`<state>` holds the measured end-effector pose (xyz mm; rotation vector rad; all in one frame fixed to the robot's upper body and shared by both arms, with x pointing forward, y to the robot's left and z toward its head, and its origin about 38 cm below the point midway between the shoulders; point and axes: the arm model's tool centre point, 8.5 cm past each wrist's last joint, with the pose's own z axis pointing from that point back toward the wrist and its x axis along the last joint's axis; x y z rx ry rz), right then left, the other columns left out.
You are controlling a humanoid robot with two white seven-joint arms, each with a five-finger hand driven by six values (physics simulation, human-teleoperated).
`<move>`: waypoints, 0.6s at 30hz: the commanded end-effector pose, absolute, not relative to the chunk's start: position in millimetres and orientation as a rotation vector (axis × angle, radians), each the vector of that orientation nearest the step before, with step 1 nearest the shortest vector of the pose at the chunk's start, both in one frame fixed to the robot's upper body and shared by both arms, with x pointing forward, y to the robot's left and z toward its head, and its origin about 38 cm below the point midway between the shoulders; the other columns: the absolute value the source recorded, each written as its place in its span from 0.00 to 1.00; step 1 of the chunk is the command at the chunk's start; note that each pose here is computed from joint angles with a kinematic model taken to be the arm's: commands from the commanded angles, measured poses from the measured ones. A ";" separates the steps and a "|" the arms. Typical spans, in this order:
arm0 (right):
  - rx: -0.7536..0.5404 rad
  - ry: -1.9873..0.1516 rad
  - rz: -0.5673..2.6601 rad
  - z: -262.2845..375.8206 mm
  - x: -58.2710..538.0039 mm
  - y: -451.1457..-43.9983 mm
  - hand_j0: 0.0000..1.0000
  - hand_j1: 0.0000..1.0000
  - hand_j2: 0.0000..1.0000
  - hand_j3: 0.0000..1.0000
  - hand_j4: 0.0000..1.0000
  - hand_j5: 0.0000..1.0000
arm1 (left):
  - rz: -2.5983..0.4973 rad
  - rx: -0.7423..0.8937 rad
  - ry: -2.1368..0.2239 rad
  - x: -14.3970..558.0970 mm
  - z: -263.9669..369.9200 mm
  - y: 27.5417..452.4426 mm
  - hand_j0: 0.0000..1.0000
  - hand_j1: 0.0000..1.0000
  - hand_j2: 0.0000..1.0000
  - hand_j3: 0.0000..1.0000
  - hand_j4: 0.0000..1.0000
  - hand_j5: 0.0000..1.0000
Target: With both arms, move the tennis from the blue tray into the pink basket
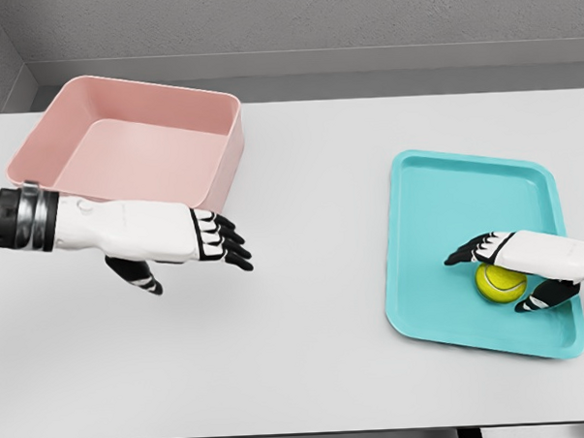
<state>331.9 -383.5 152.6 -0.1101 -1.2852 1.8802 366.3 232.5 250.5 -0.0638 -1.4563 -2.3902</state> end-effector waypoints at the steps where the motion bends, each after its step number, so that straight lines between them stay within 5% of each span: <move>1: -0.113 -1.282 1.881 152.6 332.0 -384.1 0.89 0.89 0.89 0.89 0.89 0.89 | -2.388 -0.074 -1.452 366.1 250.4 232.0 1.00 1.00 1.00 1.00 1.00 1.00; 18: -0.115 -1.276 1.888 151.7 331.5 -384.3 0.68 0.68 0.68 0.68 0.68 0.68 | -2.408 -0.130 -1.544 367.6 254.3 198.4 1.00 1.00 1.00 1.00 1.00 1.00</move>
